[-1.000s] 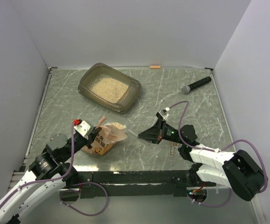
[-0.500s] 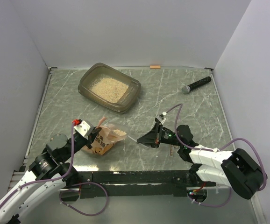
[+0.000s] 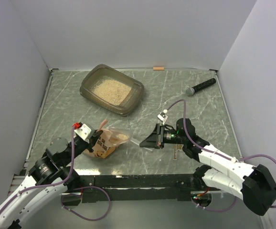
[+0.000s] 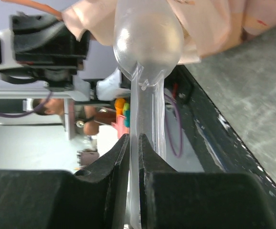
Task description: Fill the litter box with clean litter
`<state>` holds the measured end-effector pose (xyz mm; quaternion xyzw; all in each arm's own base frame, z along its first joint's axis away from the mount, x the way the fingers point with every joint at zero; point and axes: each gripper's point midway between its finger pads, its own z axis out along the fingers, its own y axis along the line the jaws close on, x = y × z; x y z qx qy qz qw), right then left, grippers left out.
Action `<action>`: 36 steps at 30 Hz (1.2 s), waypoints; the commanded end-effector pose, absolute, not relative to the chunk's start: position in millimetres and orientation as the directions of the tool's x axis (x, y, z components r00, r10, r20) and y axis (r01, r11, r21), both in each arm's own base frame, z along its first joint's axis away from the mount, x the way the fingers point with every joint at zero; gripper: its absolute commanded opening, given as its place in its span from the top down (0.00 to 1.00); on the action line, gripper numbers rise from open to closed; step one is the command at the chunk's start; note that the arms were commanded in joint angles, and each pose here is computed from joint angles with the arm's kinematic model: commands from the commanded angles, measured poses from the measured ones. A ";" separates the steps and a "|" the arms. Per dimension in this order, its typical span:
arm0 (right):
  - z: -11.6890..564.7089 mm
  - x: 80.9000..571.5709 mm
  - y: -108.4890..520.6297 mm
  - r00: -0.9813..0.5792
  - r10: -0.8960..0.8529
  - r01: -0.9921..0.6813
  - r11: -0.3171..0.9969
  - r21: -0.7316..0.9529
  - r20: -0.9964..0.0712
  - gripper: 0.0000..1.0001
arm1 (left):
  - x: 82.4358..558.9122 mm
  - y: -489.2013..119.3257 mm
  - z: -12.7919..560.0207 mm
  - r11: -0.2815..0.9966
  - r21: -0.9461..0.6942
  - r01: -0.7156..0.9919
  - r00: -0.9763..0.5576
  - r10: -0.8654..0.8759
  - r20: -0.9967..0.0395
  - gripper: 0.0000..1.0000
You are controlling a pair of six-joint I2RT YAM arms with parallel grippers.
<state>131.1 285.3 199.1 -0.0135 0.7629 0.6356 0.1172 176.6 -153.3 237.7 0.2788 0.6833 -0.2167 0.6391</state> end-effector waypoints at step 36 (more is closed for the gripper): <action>280.7 132.6 281.8 -0.780 -0.200 -0.573 0.607 0.550 -0.593 1.00 | 168.2 -145.9 293.1 0.752 0.078 0.655 0.093 0.023 -0.995 0.66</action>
